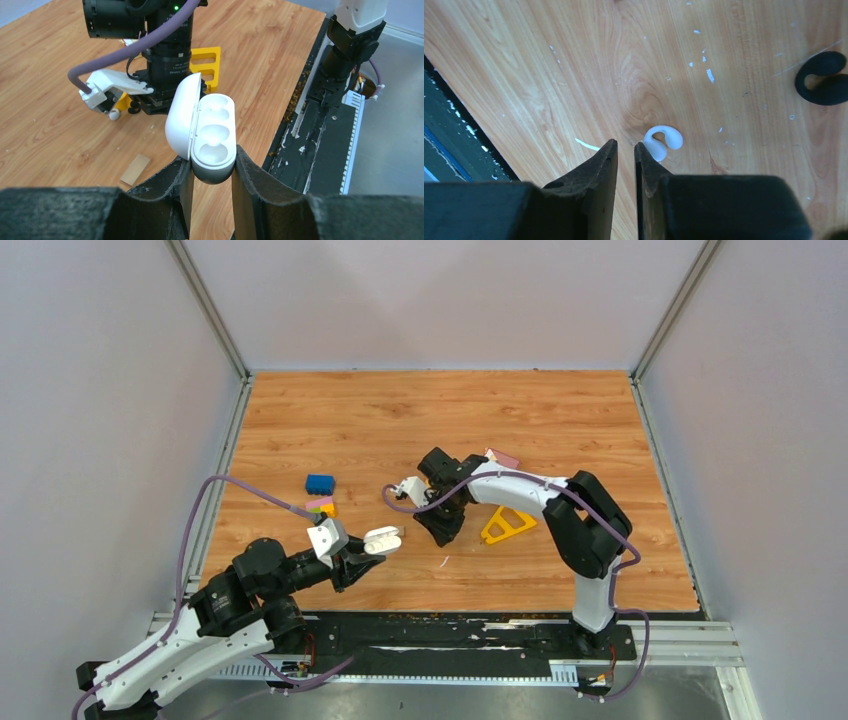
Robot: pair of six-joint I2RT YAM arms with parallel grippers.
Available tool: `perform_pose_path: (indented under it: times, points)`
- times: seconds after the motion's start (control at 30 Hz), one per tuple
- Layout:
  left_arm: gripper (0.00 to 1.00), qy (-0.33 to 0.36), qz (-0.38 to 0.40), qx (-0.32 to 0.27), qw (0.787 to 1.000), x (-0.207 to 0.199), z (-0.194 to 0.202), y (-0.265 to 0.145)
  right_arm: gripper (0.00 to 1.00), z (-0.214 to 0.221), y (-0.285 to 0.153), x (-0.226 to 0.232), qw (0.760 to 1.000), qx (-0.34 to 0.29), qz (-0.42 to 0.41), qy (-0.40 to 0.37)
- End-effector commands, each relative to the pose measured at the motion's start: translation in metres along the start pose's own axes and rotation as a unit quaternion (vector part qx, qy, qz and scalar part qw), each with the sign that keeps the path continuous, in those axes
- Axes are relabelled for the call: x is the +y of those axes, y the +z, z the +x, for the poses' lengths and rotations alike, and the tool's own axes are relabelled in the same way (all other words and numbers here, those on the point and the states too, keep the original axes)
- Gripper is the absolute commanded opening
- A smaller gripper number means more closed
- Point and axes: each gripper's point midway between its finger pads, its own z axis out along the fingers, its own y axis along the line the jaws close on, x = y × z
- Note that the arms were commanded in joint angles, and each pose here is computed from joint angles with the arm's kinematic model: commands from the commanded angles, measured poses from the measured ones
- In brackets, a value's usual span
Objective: Insert the wireless bluetooth earbuds into the charging case
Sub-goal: Adjust the earbud at the center of the board.
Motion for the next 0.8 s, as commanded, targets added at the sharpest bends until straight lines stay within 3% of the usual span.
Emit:
perform_pose_path:
  times: [0.0,0.77]
  points:
    - [0.0,0.013,0.008,-0.018,1.0,-0.002,-0.009,0.001,0.2,-0.005,0.004,-0.003,1.0,0.004,0.001,-0.004]
    - [0.01,0.013,0.019,-0.007,1.0,-0.005,-0.005,0.005,0.2,-0.016,-0.011,-0.004,1.0,-0.015,0.015,-0.013]
